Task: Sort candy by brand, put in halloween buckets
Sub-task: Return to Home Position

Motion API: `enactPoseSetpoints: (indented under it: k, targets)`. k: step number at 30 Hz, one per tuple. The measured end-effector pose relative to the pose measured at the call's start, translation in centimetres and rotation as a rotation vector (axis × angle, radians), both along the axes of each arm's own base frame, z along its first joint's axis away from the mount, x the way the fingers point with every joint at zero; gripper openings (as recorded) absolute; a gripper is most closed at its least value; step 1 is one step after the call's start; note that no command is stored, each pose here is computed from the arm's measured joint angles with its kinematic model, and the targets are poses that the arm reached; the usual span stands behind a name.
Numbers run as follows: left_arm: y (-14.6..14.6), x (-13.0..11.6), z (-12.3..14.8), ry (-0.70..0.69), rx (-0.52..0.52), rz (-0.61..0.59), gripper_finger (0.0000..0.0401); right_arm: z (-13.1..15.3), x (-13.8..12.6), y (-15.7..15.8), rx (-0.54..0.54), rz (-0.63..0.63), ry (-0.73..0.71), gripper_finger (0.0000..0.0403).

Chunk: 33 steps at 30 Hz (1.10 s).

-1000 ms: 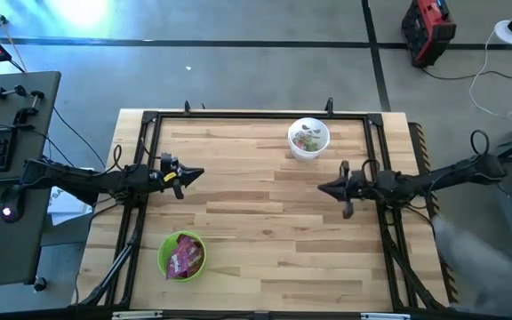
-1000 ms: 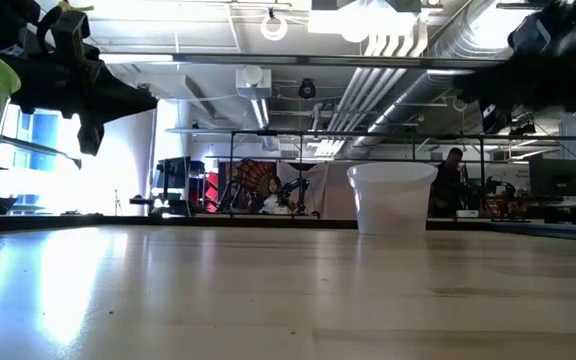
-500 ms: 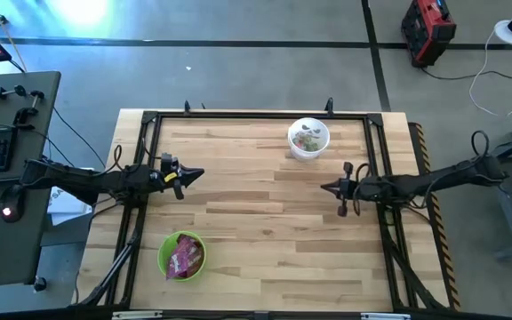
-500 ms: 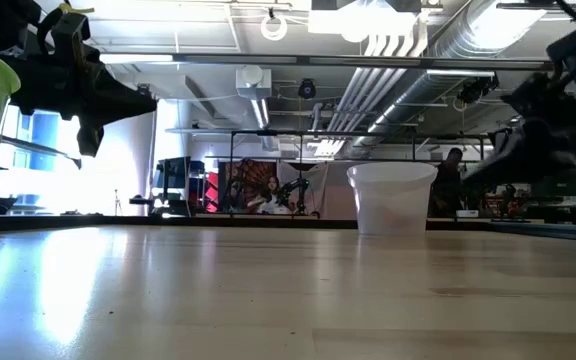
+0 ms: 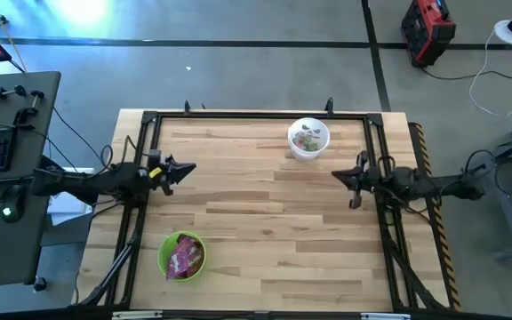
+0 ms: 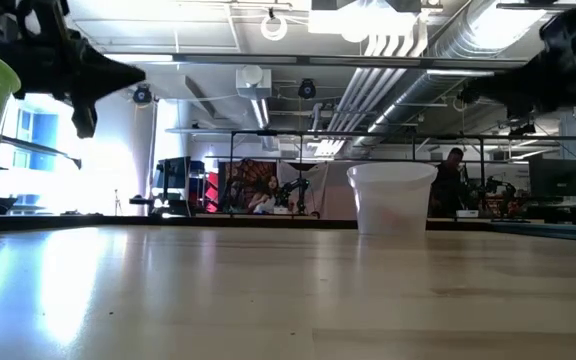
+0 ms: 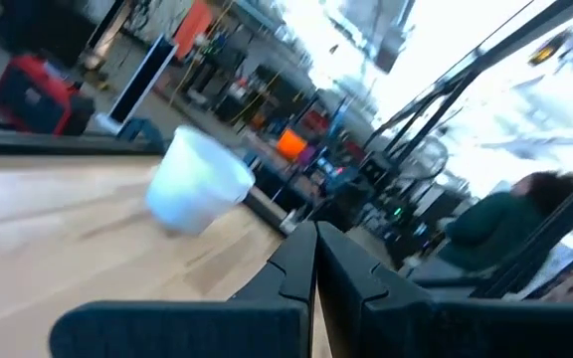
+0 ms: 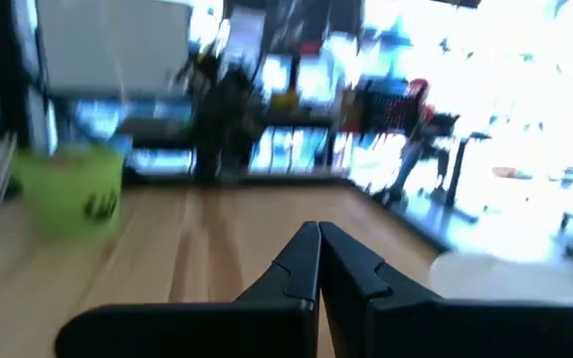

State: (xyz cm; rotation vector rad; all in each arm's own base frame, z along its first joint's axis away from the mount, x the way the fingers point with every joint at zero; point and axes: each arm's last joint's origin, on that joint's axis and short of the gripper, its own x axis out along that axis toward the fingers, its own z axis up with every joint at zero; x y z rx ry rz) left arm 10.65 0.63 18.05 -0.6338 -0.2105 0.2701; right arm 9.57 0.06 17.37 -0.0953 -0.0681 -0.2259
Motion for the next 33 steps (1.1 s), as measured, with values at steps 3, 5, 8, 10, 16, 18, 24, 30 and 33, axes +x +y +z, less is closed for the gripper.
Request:
enactPoseSetpoints:
  k: [3, 5, 8, 10, 16, 18, 24, 30, 33]
  targets:
    - [0.0, -0.7, 0.6, -0.077, -0.002, 0.000, 0.0000, 0.6, -0.1, -0.2, 0.008, -0.023, -0.066, 0.0000]
    - [0.1, -1.2, 1.1, -0.136, -0.005, 0.003, 0.0000, 0.7, -0.1, -0.2, 0.009, -0.019, -0.075, 0.0000]
    - [0.1, -1.6, 1.6, -0.192, -0.004, 0.004, 0.0000, 0.5, -0.1, -0.1, 0.007, -0.017, -0.057, 0.0000]
    - [0.1, -1.6, 1.7, -0.210, -0.006, 0.007, 0.0000, 0.5, -0.1, -0.1, 0.007, -0.017, -0.052, 0.0000]
    - [0.1, -1.6, 1.7, -0.214, -0.006, 0.005, 0.0000, 0.3, 0.0, -0.1, 0.004, -0.017, -0.028, 0.0000]
    - [0.1, -1.6, 1.6, -0.203, -0.005, 0.005, 0.0000, 0.2, 0.0, -0.1, 0.003, -0.014, -0.024, 0.0000]
    - [0.1, -1.6, 1.6, -0.198, -0.005, 0.005, 0.0000, -0.1, 0.1, -0.1, 0.000, -0.012, 0.006, 0.0000]
    - [0.1, -1.5, 1.4, -0.179, -0.005, 0.000, 0.0000, -0.1, 0.1, -0.1, -0.001, -0.012, 0.013, 0.0000]
    - [-0.1, -1.5, 1.4, -0.177, -0.007, -0.015, 0.0000, -0.2, 0.1, -0.1, -0.002, -0.013, 0.025, 0.0000]
